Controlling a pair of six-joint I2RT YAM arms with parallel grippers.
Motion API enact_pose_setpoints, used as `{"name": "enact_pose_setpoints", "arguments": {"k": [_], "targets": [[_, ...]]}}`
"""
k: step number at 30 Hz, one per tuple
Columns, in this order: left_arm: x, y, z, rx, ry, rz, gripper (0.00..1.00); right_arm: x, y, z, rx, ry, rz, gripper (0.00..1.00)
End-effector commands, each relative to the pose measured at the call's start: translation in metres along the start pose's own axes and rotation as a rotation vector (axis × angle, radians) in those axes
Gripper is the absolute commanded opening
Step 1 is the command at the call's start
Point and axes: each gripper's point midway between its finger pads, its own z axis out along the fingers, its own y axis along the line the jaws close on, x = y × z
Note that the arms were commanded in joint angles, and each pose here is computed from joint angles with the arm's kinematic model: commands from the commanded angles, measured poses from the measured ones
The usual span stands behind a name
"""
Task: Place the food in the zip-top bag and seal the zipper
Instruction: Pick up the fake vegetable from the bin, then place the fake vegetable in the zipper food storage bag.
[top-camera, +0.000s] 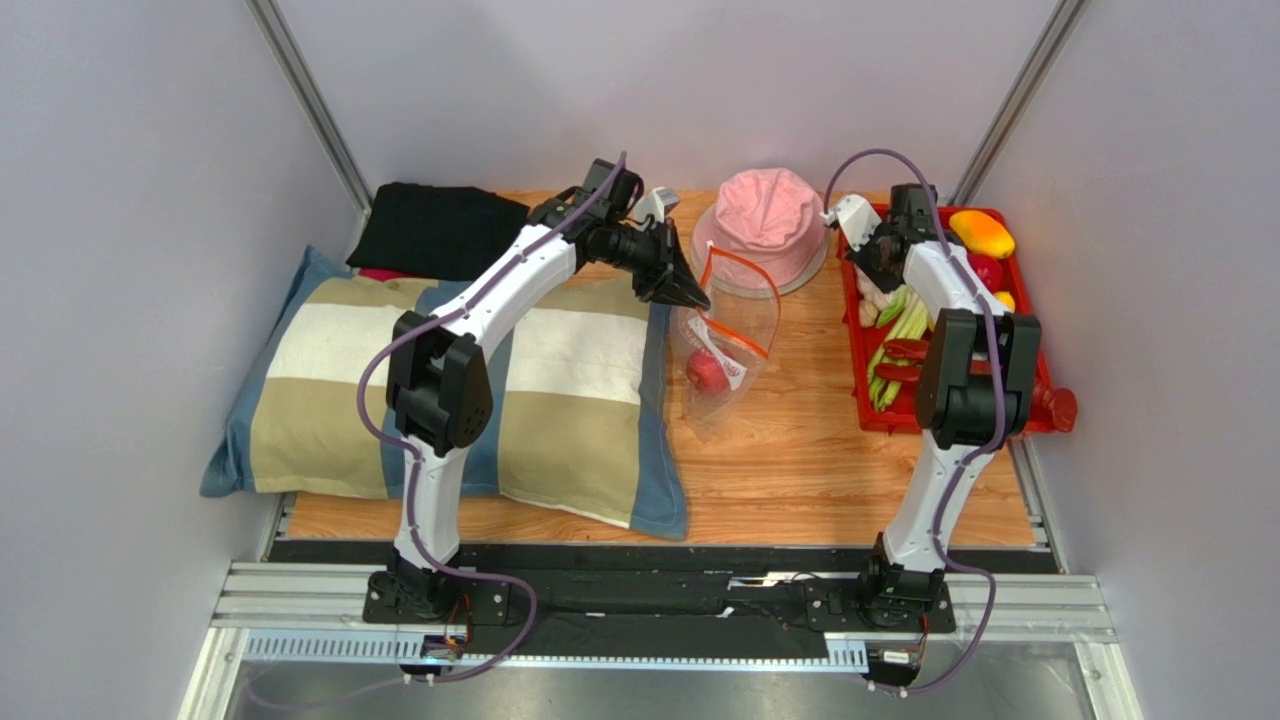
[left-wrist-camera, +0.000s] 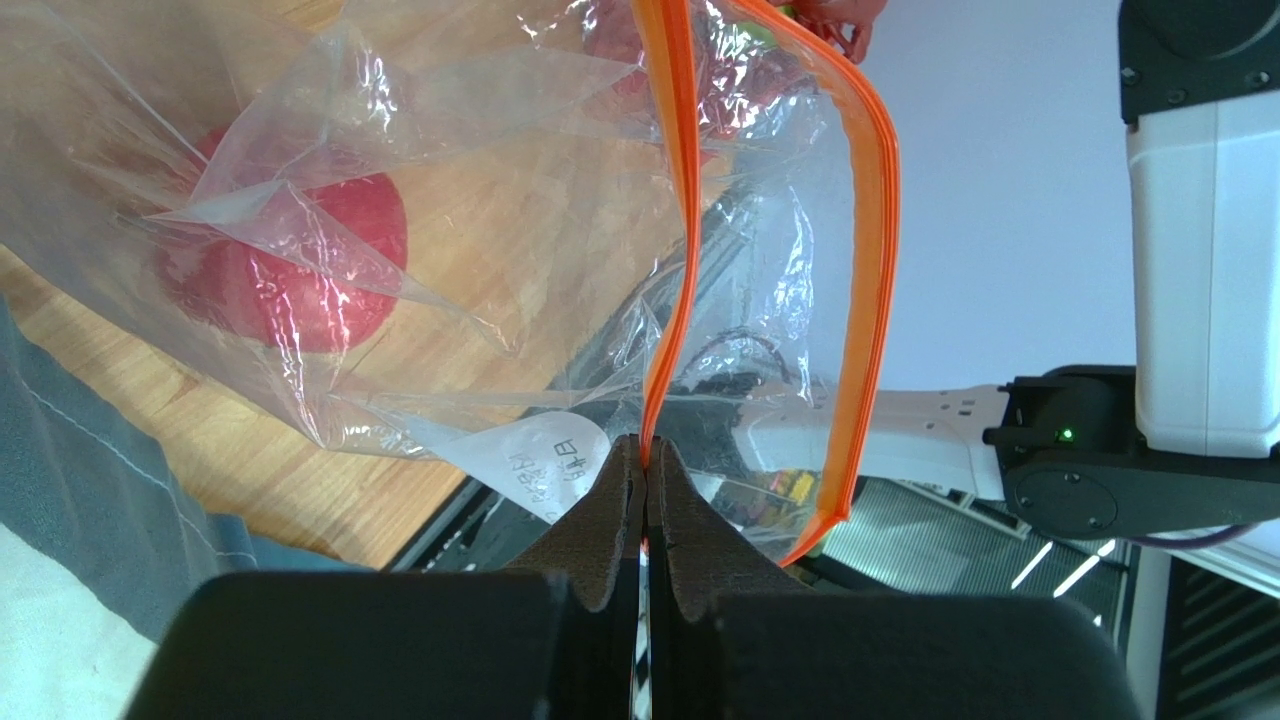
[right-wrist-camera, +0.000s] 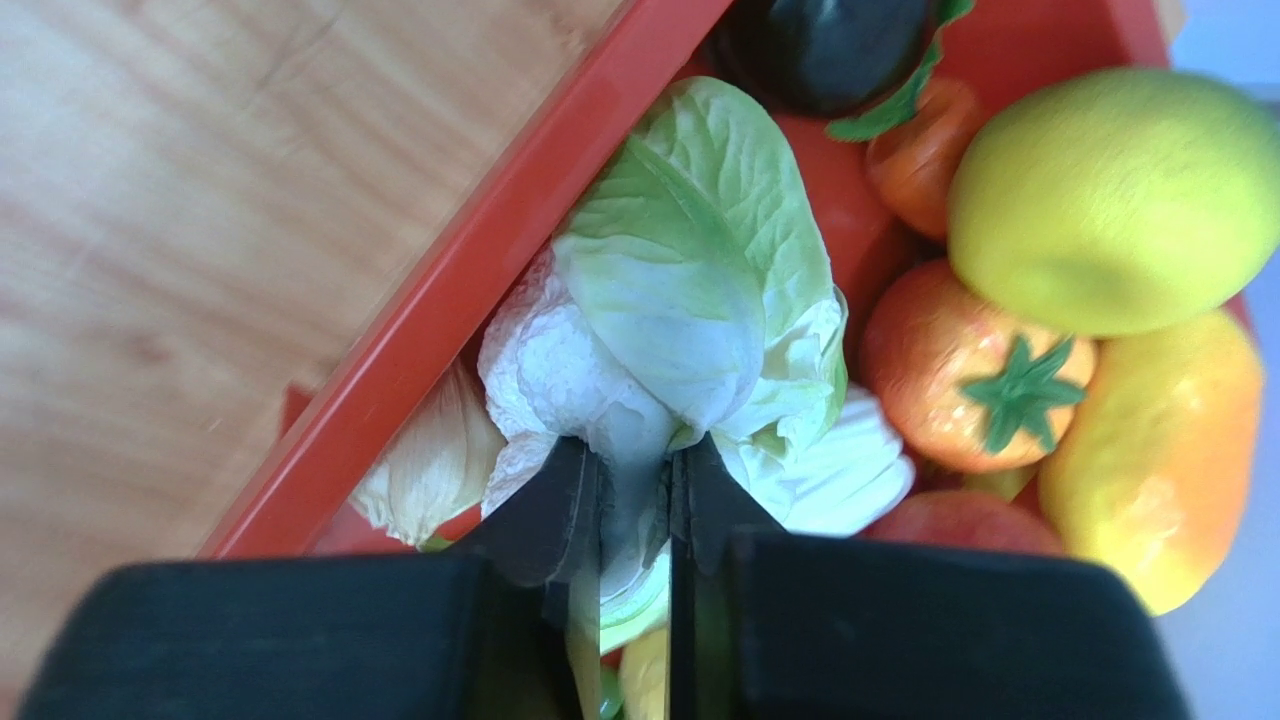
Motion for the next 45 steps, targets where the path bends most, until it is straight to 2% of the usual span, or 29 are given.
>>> {"name": "enact_pose_setpoints", "arguments": {"k": [1, 13, 15, 16, 17, 19, 21, 22, 23, 25, 26, 28, 29, 33, 35, 40, 45], "targets": [[-0.005, -0.012, -0.010, 0.011, -0.032, 0.052, 0.00, -0.016, -0.009, -0.051, -0.027, -0.058, 0.094, 0.00], [-0.002, 0.000, -0.004, -0.056, -0.037, 0.080, 0.00, -0.047, -0.030, -0.151, -0.047, -0.226, 0.287, 0.00], [-0.001, 0.001, -0.003, -0.066, -0.038, 0.090, 0.00, -0.061, -0.033, -0.178, -0.060, -0.296, 0.330, 0.00], [-0.001, 0.003, -0.003, -0.068, -0.036, 0.089, 0.00, -0.064, -0.028, -0.188, -0.090, -0.311, 0.353, 0.00], [0.001, 0.003, -0.002, -0.069, -0.034, 0.094, 0.00, -0.082, -0.026, -0.211, -0.122, -0.390, 0.363, 0.00], [0.002, 0.004, 0.000, -0.072, -0.030, 0.100, 0.00, -0.100, -0.010, -0.236, -0.218, -0.463, 0.442, 0.00], [0.004, 0.003, 0.002, -0.074, -0.025, 0.112, 0.00, -0.130, 0.009, -0.275, -0.351, -0.604, 0.476, 0.00], [0.005, 0.003, 0.003, -0.073, -0.023, 0.119, 0.00, -0.144, 0.012, -0.289, -0.415, -0.653, 0.586, 0.00], [0.006, 0.003, 0.003, -0.074, -0.021, 0.123, 0.00, -0.159, 0.023, -0.308, -0.523, -0.719, 0.603, 0.00], [0.007, 0.001, 0.003, -0.074, -0.022, 0.140, 0.00, -0.180, 0.031, -0.333, -0.653, -0.782, 0.730, 0.00], [0.009, 0.000, 0.003, -0.072, -0.018, 0.147, 0.00, -0.191, 0.042, -0.347, -0.749, -0.807, 0.745, 0.00], [0.010, -0.001, 0.004, -0.073, -0.018, 0.161, 0.00, -0.204, 0.050, -0.359, -0.811, -0.872, 0.751, 0.00], [0.011, -0.001, 0.004, -0.074, -0.017, 0.165, 0.00, -0.212, 0.063, -0.369, -0.899, -0.857, 0.804, 0.00], [0.013, -0.003, 0.001, -0.065, -0.013, 0.180, 0.00, -0.224, 0.103, -0.373, -1.000, -0.855, 0.730, 0.00], [0.014, -0.003, 0.000, -0.061, -0.013, 0.193, 0.00, -0.219, 0.134, -0.356, -1.059, -0.768, 0.723, 0.00], [0.021, -0.007, -0.004, -0.036, 0.001, 0.212, 0.00, -0.184, 0.173, -0.305, -1.061, -0.625, 0.679, 0.00], [0.027, -0.012, -0.009, -0.019, 0.005, 0.248, 0.00, -0.155, 0.185, -0.275, -1.019, -0.522, 0.645, 0.00]]}}
